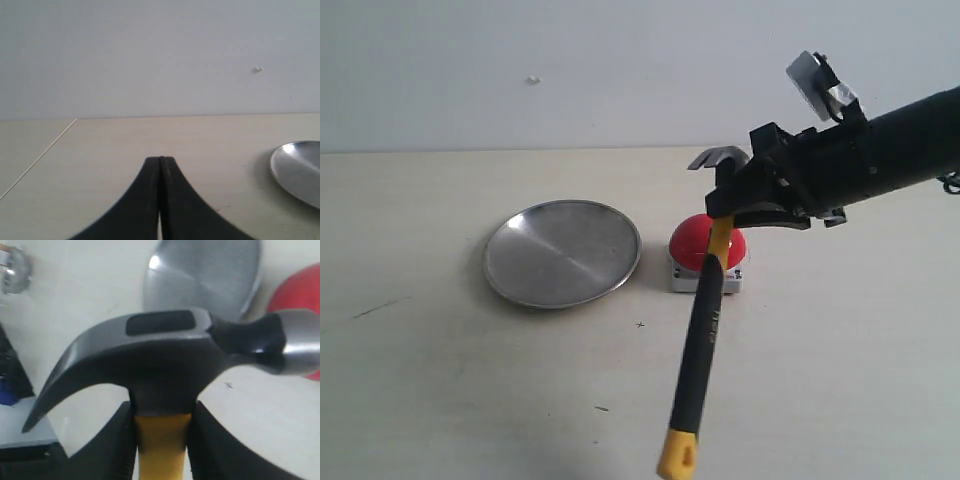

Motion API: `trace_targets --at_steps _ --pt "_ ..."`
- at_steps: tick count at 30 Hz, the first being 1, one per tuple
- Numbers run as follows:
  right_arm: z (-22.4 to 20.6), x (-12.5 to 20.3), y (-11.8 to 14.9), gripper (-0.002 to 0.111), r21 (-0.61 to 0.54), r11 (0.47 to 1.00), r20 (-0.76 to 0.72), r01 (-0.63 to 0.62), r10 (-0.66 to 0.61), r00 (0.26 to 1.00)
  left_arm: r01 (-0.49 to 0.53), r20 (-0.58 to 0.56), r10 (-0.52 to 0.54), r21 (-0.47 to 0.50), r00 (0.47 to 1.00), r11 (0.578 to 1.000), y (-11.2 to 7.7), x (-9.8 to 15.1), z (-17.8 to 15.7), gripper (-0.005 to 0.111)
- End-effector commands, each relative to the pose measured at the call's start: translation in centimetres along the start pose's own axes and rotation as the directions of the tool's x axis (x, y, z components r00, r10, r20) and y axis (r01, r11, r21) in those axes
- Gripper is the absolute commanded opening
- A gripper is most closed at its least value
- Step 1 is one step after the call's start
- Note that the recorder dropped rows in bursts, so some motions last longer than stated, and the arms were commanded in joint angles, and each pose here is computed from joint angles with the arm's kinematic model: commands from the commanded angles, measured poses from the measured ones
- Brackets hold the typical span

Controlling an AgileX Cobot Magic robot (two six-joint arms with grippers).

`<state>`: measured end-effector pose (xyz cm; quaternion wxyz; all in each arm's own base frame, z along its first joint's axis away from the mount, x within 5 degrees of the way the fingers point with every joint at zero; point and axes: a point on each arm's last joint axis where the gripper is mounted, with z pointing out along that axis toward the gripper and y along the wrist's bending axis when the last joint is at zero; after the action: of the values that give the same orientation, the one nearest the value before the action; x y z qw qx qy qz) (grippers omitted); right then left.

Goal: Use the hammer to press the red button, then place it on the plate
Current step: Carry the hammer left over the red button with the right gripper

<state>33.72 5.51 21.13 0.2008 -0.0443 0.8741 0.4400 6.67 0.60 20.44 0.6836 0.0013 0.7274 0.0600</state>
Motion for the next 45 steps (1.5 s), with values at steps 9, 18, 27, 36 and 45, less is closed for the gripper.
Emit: trace_targets --at_steps 9,18,27,36,45 --pt "-0.1 1.5 1.8 0.000 -0.341 0.939 0.196 0.034 0.036 0.980 0.010 0.002 -0.010 -0.003 1.000 1.000 0.0 0.1 0.0 0.000" --pt "-0.1 1.5 1.8 0.000 -0.341 0.939 0.201 0.039 0.032 0.979 0.010 0.002 -0.010 -0.003 1.000 1.000 0.0 0.1 0.0 0.000" --pt "1.1 1.7 3.0 0.000 -0.371 0.926 0.201 0.075 0.002 0.980 0.230 0.206 -0.248 0.106 0.947 0.967 -0.5 -2.0 -0.3 0.000" --pt "2.0 2.2 4.0 0.000 -0.384 0.917 0.183 0.112 -0.044 0.982 0.501 0.252 -0.577 0.307 0.777 0.809 -1.0 -3.4 -0.6 0.000" --pt "2.2 1.9 3.4 0.000 -0.325 0.941 0.194 0.089 -0.026 0.981 0.421 -0.448 -0.187 0.509 0.874 0.751 -5.1 -6.1 8.0 0.000"
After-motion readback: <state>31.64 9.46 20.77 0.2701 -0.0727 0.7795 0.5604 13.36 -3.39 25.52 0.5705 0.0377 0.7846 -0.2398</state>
